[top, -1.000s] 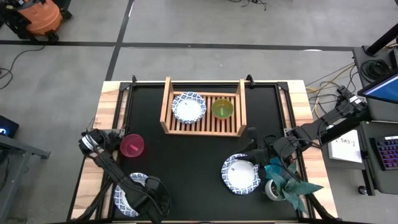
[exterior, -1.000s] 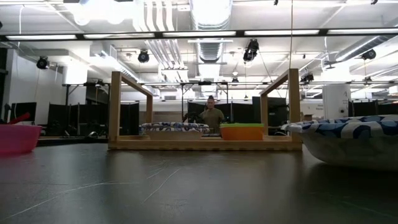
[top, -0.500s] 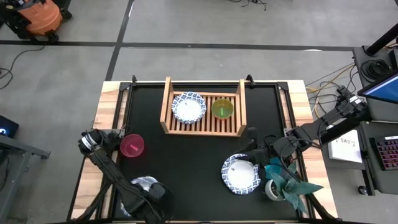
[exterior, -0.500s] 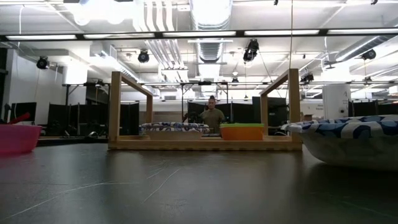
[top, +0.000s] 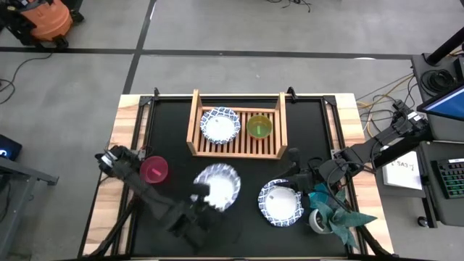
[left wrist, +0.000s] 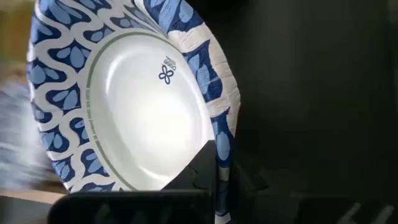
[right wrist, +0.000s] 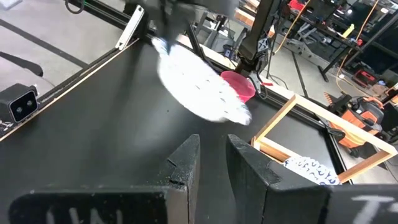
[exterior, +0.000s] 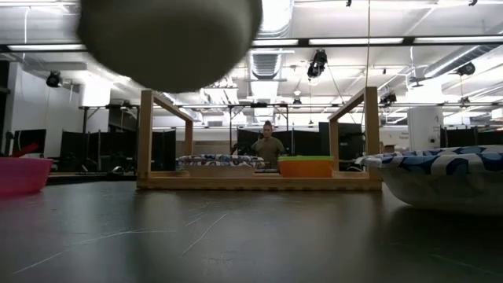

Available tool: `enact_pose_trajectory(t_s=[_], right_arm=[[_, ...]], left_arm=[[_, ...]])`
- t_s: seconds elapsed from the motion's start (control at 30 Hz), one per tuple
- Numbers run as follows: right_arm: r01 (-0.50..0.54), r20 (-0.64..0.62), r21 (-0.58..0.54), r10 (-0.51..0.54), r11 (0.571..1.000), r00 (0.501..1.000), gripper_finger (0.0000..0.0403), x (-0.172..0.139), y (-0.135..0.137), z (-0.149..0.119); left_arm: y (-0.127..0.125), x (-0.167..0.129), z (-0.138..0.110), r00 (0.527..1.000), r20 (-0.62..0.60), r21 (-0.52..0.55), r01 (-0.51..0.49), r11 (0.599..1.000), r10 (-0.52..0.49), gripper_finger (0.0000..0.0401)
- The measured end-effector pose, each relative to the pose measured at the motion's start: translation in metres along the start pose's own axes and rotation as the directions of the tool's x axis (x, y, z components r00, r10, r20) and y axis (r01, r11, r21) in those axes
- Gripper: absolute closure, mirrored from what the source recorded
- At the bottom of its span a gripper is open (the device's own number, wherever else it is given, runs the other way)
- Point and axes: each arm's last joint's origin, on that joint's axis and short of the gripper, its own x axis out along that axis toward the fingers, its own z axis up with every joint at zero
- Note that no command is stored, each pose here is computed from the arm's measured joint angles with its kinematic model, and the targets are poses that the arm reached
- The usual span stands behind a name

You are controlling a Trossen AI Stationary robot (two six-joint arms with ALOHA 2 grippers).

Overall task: Place and stack bowls onto a shelf
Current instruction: Stack the large white bowl on top of the large white bowl on the shelf

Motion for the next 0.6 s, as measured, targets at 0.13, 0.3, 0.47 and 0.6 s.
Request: enact_pose_trajectory(t_s=[0.13,0.3,0.47,0.6], right_arm=[[0.0,0.0,0.003,0.0,1.0,1.0,0.0335,0.0,0.0,0.0],[0.0,0.0,0.003,0.0,1.0,1.0,0.0335,0.0,0.0,0.0],[0.0,0.0,0.003,0.0,1.0,1.0,0.0335,0.0,0.0,0.0],[0.0,-0.002,0.011,0.0,1.0,1.0,0.0335,0.0,0.0,0.0]], left_arm=[[0.04,0.026,0.009,0.984,-0.06,0.172,-0.155,0.973,0.167,0.0401],[0.1,0.063,0.015,0.944,-0.168,0.243,-0.239,0.94,0.283,0.0401],[0.162,0.1,0.015,0.913,-0.256,0.213,-0.267,0.94,0.317,0.0401],[0.206,0.123,0.013,0.922,-0.287,0.142,-0.228,0.963,0.26,0.0401]])
